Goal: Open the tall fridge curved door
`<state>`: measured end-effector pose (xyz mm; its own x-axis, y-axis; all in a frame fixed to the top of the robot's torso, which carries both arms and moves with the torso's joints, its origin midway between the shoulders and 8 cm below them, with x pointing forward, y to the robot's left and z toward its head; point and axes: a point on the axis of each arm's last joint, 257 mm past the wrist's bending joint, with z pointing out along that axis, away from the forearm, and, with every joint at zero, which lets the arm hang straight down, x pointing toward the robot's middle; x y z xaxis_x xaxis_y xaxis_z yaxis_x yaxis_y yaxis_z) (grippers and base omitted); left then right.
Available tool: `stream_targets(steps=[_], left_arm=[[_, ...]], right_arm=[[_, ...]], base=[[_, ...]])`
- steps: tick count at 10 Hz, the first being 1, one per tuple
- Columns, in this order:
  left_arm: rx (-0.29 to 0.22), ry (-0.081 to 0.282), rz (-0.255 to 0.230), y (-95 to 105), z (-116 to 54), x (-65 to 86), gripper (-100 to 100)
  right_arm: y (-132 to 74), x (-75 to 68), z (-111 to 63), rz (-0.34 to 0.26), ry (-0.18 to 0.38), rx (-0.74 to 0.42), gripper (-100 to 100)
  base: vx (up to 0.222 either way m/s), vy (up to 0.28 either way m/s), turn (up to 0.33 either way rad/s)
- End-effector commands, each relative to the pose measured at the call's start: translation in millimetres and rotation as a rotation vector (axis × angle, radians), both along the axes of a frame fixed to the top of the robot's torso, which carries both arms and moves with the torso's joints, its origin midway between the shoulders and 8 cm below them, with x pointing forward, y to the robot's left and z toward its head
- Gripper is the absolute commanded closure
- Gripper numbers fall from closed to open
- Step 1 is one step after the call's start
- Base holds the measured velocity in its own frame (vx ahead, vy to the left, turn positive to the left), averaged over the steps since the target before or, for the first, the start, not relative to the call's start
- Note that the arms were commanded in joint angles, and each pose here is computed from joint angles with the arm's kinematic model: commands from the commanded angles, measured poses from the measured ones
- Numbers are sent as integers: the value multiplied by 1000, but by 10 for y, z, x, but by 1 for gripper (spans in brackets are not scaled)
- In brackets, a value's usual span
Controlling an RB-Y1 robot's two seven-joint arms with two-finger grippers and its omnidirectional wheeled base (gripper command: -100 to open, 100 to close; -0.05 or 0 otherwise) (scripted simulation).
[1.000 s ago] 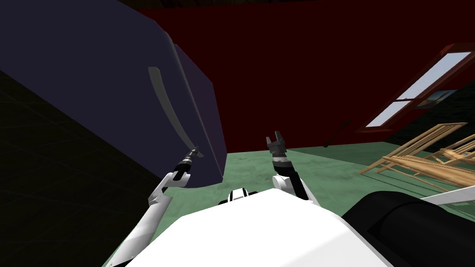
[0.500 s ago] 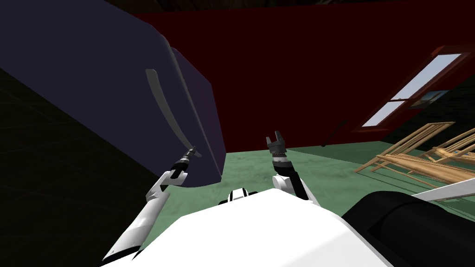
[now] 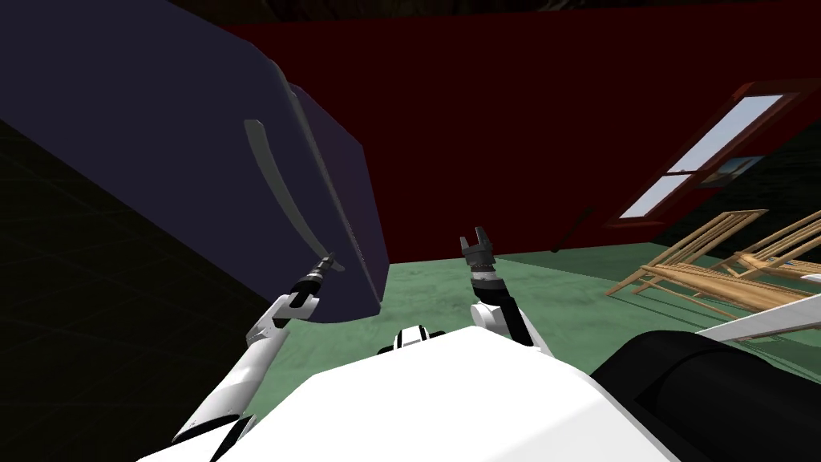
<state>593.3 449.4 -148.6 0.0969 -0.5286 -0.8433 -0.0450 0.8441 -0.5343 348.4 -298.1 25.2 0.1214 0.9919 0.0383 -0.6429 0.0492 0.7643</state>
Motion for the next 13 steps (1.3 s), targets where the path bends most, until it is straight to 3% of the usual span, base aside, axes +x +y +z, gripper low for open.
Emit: stream_targets(steps=[1, 2, 3, 4, 6, 7, 8, 9, 10, 11, 12, 13], left_arm=[[-6, 22, 13, 397, -126, -179, 100], [-4, 7, -6, 348, -86, -176, 100], [-7, 19, 6, 553, -131, -272, 100], [-5, 9, -9, 521, -113, -273, 100], [-20, 28, 5, 886, -202, -484, 100], [-9, 13, -14, 862, -132, -484, 100], [-12, 24, -3, 1064, -149, -598, 100], [-10, 15, -17, 1028, -125, -596, 100], [-13, 22, -10, 1216, -122, -713, 100], [-12, 16, -19, 1192, -106, -712, 100], [-14, 27, -5, 1395, -103, -833, 100], [-12, 16, -22, 1349, -74, -831, 100]], right_arm=[[1, 1, 2, 0, 0, 0, 0], [1, 1, 1, 0, 0, 0, 0], [0, 1, 1, 0, 0, 0, 0], [1, 1, 1, 0, 0, 0, 0], [1, 1, 1, 0, 0, 0, 0], [1, 1, 1, 0, 0, 0, 0], [0, 1, 0, 0, 0, 0, 0], [0, 1, 1, 0, 0, 0, 0], [-1, 0, 0, 0, 0, 0, 0], [0, 1, 0, 0, 0, 0, 0], [-1, 0, 0, 0, 0, 0, 0], [0, 1, 0, 0, 0, 0, 0]], base=[[-214, 162, -449], [-245, 127, -129], [-278, 155, -208], [-243, 100, -147], [-265, 81, -291], [-271, 67, -159], [-282, 53, -258], [-230, 82, -113], [-224, 101, -246], [-205, 89, -139], [-221, 48, -252], [-187, 52, -119]])
